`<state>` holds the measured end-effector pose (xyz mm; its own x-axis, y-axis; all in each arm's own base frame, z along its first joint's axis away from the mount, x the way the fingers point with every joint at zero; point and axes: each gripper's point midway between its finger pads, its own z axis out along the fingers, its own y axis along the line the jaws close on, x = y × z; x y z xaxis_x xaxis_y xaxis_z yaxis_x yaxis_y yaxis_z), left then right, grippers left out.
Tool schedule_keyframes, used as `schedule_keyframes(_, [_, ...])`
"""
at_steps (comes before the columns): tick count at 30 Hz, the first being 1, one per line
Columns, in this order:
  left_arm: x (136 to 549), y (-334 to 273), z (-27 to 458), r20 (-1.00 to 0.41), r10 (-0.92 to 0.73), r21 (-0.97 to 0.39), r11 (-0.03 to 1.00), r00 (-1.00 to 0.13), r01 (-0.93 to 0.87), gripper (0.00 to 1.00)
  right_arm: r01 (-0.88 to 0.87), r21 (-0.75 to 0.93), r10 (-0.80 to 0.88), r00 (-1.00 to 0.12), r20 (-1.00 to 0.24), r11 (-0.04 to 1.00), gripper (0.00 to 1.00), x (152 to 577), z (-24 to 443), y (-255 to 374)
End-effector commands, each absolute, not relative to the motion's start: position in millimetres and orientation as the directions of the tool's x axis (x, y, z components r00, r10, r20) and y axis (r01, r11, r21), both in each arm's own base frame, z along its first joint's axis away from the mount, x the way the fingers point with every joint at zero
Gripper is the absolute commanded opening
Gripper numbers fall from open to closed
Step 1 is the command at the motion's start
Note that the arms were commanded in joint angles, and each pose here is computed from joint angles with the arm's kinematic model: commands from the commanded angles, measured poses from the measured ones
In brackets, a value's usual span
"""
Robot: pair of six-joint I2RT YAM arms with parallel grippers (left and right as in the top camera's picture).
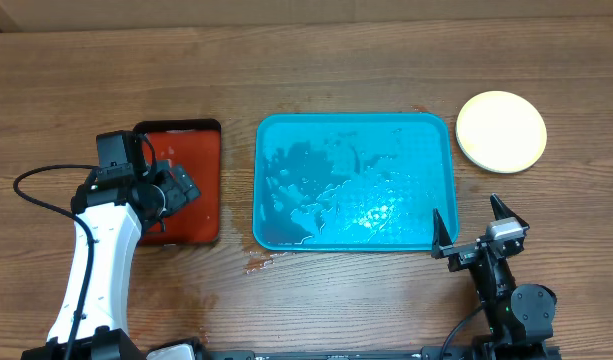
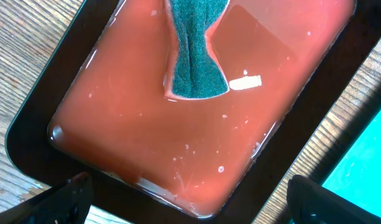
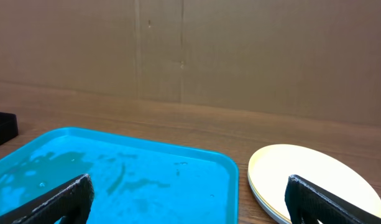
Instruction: Clean dirty plates on tray and stack at the side
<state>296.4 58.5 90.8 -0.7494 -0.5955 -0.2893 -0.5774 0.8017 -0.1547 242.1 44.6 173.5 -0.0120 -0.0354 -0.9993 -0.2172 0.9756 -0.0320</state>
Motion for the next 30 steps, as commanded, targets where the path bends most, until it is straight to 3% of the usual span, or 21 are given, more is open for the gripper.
schedule_keyframes(1, [295.4,58.0,87.7,-0.277,-0.607,-0.154,0.793,-0.745,-0.589,1.00,-0.213,-0.026,-0.029,-0.011,-1.000,0.977,1.00,242.2,171.4,44.2])
schedule_keyframes(23, [292.7,58.1,86.9,-0.278,-0.564,-0.132,0.824,-0.777,-0.551,0.99,-0.213,-0.026,-0.029,-0.011,-1.000,0.977,1.00,242.2,171.4,44.3])
schedule_keyframes(27, [299.1,44.2,102.1,-0.372,-0.465,-0.156,0.885,-0.803,-0.439,0.99,-0.213,-0.026,-0.029,-0.011,-1.000,0.977,1.00,242.2,171.4,44.3])
schedule_keyframes(30, [302.3,21.0,120.2,-0.544,-0.298,-0.151,0.954,-0.785,-0.258,0.99,-0.213,-0.026,-0.029,-0.011,-1.000,0.977,1.00,242.2,171.4,44.3])
